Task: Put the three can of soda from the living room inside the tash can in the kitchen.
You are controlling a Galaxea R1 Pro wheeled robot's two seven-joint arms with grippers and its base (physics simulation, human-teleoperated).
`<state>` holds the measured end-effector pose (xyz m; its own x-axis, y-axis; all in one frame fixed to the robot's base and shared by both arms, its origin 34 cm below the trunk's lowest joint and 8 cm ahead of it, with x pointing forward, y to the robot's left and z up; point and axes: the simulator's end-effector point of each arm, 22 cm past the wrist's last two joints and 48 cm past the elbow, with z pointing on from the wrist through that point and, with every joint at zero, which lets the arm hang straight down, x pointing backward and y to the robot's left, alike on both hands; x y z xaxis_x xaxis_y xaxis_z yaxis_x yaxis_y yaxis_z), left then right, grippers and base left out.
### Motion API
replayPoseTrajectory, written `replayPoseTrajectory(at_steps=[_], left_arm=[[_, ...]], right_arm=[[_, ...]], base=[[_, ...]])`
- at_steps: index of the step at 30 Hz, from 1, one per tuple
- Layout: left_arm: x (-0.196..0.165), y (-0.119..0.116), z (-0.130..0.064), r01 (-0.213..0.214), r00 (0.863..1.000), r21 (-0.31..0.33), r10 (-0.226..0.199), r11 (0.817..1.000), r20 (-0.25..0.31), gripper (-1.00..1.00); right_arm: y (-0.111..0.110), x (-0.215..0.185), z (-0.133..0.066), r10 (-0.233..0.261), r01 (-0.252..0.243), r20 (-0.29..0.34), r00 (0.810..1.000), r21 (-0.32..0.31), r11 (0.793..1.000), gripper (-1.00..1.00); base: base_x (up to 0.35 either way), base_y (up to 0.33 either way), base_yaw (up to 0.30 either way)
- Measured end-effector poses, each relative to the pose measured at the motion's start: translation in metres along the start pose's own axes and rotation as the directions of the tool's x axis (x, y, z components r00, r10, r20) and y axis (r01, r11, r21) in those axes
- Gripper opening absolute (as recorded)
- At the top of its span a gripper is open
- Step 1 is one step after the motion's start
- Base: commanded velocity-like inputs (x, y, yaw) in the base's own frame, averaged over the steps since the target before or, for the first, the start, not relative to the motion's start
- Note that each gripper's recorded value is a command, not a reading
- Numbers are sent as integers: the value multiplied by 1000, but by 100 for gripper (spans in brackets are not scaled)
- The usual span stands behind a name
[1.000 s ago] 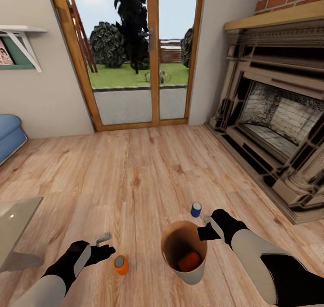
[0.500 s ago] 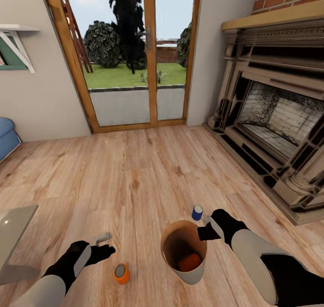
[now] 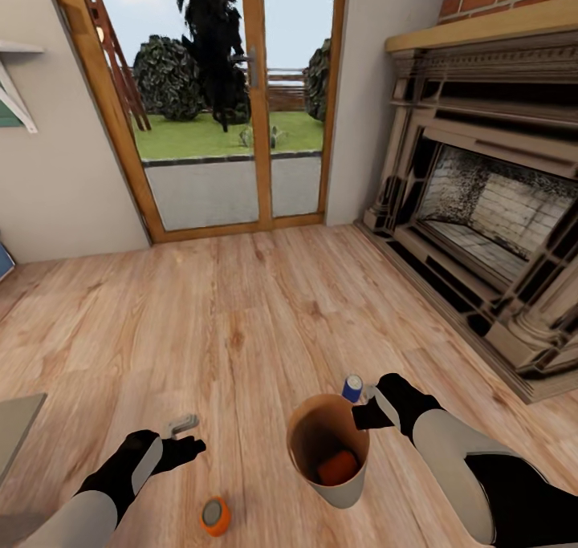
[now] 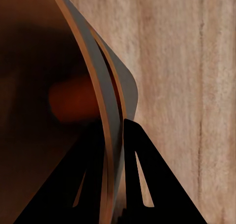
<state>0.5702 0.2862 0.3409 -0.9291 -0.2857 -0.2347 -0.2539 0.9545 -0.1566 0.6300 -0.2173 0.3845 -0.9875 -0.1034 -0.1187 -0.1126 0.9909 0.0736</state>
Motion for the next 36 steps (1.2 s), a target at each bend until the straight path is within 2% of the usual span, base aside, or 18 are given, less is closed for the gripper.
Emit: replayPoseTrajectory(at_steps=[36], left_arm=[[-4, -1, -1, -1, 1000, 1, 1, 1000, 9, 100]], right_arm=[[-1, -1, -1, 2, -2, 2, 1000, 0, 1000, -100]], base=[[18, 8, 0]])
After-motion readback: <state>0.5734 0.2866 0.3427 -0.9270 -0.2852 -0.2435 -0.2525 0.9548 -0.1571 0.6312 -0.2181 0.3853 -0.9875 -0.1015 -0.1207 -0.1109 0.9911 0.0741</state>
